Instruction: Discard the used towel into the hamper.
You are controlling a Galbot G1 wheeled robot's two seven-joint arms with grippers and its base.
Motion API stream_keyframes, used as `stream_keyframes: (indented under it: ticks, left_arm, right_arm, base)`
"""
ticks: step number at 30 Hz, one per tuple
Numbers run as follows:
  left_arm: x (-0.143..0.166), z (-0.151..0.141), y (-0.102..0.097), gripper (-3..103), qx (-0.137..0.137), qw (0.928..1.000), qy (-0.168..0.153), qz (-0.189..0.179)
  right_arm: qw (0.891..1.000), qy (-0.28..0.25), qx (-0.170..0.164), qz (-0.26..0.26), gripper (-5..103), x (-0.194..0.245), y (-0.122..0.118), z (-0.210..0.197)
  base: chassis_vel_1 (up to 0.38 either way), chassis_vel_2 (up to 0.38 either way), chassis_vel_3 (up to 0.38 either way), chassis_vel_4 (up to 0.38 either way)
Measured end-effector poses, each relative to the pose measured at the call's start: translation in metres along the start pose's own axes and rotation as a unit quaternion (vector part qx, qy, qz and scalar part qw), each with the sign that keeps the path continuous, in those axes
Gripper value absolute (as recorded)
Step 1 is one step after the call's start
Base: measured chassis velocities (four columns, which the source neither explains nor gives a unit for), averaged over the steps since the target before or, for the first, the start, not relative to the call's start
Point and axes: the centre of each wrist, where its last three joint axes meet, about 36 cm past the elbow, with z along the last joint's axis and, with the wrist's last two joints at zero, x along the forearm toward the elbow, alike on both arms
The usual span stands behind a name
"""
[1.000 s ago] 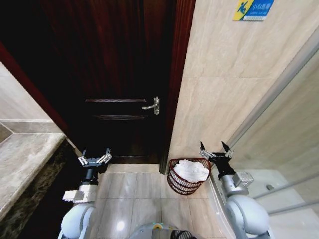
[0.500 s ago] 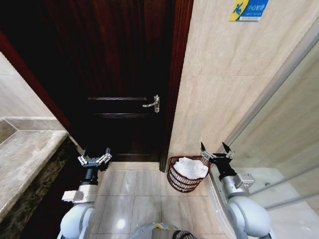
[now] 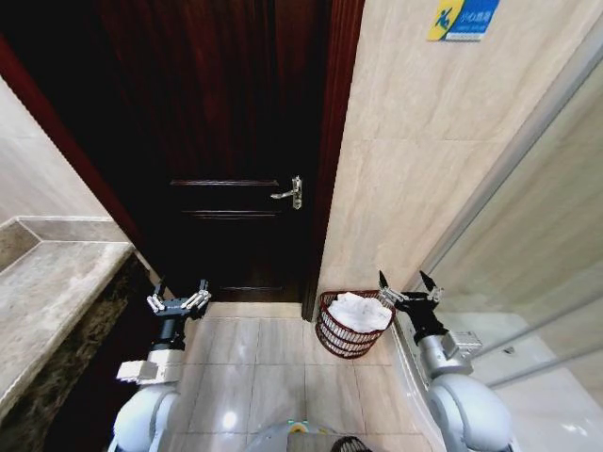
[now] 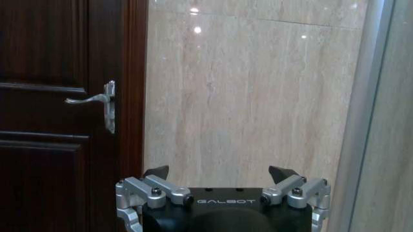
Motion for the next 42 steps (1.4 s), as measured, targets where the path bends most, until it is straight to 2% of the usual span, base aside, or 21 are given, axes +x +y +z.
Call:
stream_keyframes:
  ticks: [20,28,42]
  left_arm:
    - [0.0014,-0.0019,-0.0018,100,0.002,1.0000,0.007,-0.001]
    - [0.0000,-0.0011,-0.0027,100,0.000,1.0000,-0.007,-0.004]
    - [0.0017,-0.0004,-0.0032,100,0.000,1.0000,-0.006,-0.004]
  right_arm:
    - [1.000,-0.001,0.001,-0.005,100,0.0004,0.0014,-0.0001]
    - [1.000,0.001,0.000,-0.004,100,0.0039,0.0017,0.0004]
    - [1.000,0.000,0.000,-0.001,100,0.0084,0.0019,0.0028]
  base:
    - [0.063,-0.065,-0.060,0.064]
    - [0.067,-0.057,-0.069,0.052]
    - [0.086,-0.087,-0.090,0.088]
